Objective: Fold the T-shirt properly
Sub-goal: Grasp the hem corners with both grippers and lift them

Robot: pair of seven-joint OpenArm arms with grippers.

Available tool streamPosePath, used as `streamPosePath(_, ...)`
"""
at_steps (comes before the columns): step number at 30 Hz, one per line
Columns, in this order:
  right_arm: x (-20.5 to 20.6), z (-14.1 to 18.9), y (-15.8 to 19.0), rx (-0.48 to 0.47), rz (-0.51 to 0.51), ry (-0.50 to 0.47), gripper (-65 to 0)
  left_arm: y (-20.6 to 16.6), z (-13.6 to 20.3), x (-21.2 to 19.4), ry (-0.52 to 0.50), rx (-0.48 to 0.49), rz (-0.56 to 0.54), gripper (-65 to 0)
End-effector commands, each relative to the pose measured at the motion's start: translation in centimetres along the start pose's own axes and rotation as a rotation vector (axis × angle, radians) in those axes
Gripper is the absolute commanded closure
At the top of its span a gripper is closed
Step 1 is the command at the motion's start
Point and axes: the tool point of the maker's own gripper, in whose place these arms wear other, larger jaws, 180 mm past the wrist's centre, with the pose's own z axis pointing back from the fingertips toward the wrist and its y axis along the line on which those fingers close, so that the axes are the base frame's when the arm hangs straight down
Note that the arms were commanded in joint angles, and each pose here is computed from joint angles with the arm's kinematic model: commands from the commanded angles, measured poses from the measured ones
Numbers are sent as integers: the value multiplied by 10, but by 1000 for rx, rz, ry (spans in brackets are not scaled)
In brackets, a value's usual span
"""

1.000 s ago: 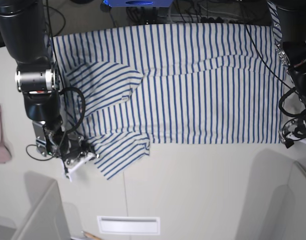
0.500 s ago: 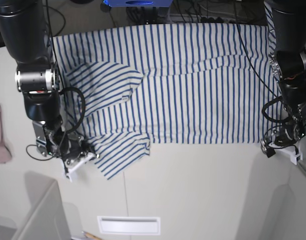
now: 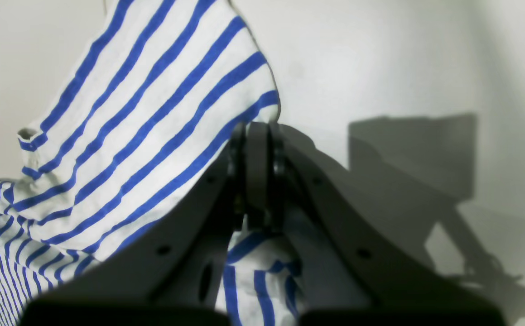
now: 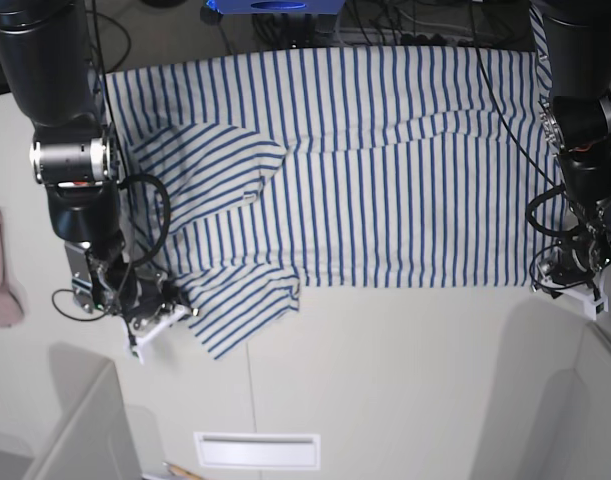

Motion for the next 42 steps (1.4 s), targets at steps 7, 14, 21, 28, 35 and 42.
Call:
streamPosePath(7,1,3,-7,-32,13,24,0,-2,5,15,-26,-7,-4,0)
streamPosePath(14,12,5,-6,-32,19,-15,0,-13,16,48,-111,-24,-45,0)
streamPosePath(21,47,16,10,-9,72,-101,0,-21,27,76,-174,-36,-63,0)
streamPosePath(28,70,25,23,13,106,-169,0,-23,29,81,-183,-40,-62,0)
streamPosePath(35,85,33,33,26,137,-215,0,-17,31,82,-186,-28,-65,0)
streamPosePath(42,83,36,22,9,130,-212,0,-14,44,102,-239,-18,-96,0)
